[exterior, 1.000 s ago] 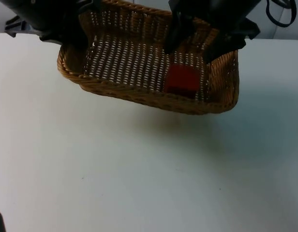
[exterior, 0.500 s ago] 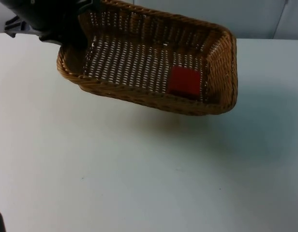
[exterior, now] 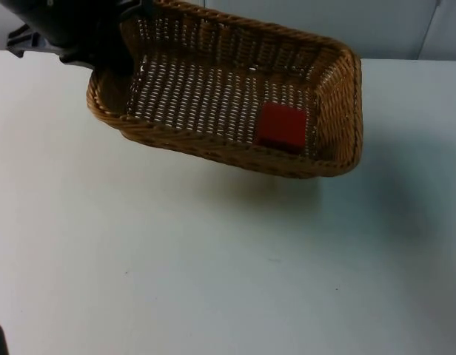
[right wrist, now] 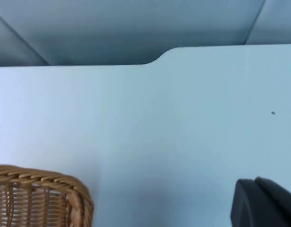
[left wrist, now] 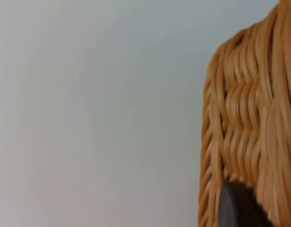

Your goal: Pick up the basket with the left hand and place the cube into the basket with the right hand.

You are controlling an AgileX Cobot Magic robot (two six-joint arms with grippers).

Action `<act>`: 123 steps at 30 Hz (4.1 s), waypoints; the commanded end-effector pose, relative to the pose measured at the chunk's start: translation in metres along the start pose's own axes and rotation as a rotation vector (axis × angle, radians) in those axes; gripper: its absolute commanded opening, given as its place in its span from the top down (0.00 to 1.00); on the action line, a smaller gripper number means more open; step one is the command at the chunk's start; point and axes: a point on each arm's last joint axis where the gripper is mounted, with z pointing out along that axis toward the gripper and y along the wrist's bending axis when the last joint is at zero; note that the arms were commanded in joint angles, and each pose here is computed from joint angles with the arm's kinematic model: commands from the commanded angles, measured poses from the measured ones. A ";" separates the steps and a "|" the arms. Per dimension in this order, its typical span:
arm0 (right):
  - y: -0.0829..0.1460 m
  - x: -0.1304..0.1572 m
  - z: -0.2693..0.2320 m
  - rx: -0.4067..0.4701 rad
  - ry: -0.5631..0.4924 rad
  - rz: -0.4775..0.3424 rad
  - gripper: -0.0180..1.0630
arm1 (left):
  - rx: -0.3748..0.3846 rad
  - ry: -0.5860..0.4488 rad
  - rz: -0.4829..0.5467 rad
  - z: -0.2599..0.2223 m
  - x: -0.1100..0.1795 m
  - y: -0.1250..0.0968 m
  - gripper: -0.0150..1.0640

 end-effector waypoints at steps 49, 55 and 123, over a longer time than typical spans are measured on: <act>-0.006 -0.003 -0.065 -0.035 -0.126 0.038 0.99 | 0.053 0.207 -0.038 0.020 0.021 0.004 0.99; -0.005 -0.003 -0.065 -0.047 -0.127 0.041 0.99 | 0.051 0.278 -0.037 0.031 0.031 0.009 0.99; 0.003 0.176 -0.348 0.211 -0.739 -0.048 0.99 | -0.363 -0.824 0.348 -0.362 0.160 -0.051 0.99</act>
